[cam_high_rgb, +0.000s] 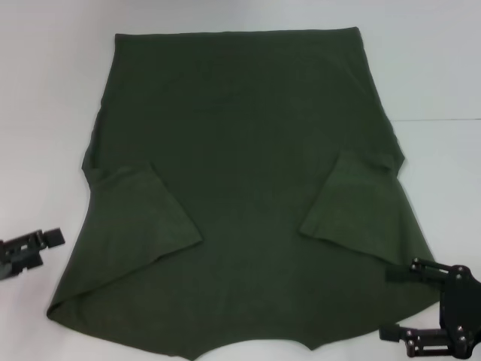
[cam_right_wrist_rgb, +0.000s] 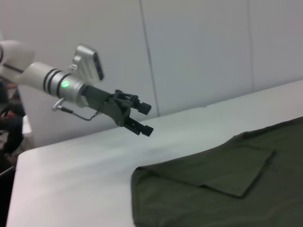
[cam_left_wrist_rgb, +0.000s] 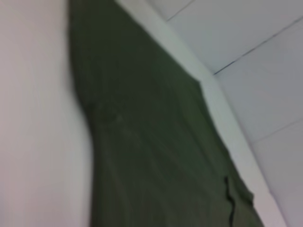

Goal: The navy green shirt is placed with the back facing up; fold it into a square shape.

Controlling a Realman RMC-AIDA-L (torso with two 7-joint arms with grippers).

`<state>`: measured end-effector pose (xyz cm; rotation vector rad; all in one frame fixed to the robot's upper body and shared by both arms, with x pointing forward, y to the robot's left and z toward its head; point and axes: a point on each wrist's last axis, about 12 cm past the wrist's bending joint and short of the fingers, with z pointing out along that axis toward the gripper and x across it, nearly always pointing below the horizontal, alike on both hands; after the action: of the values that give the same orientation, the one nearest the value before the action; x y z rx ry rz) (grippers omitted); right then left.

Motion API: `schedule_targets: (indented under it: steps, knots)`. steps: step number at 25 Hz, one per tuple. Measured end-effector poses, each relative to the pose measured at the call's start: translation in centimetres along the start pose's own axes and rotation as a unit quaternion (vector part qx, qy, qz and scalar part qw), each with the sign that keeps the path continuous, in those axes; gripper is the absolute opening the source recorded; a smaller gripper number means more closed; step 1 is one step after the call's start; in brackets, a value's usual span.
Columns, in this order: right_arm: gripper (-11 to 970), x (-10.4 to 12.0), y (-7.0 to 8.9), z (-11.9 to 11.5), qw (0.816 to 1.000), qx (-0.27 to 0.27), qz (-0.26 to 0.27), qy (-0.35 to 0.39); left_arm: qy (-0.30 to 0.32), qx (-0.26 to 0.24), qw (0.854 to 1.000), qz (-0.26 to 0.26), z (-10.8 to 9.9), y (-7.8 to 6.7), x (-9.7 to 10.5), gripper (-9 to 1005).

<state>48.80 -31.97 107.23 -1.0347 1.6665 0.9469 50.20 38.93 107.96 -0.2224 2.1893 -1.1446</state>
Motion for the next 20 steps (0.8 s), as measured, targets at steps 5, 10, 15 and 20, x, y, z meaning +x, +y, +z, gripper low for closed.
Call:
schedule_targets:
  steps: [5,10,15,20]
  knots:
    - [931,-0.4,0.0,0.0,1.0,-0.023,-0.007,0.007,0.02,-0.023,0.998,-0.055,-0.2,0.6,0.6,947]
    - [931,-0.7,-0.1,-0.2,0.999,-0.03,-0.015,0.007,0.029,-0.04,0.994,-0.097,-0.3,1.0,1.2,948]
    - [930,-0.9,-0.3,-0.1,0.999,-0.034,-0.018,0.008,0.033,-0.06,0.989,-0.13,-0.3,1.6,1.8,948]
    - [930,-1.2,-0.5,0.1,0.999,-0.041,-0.021,0.013,0.032,-0.06,0.985,-0.157,-0.1,1.8,2.2,948]
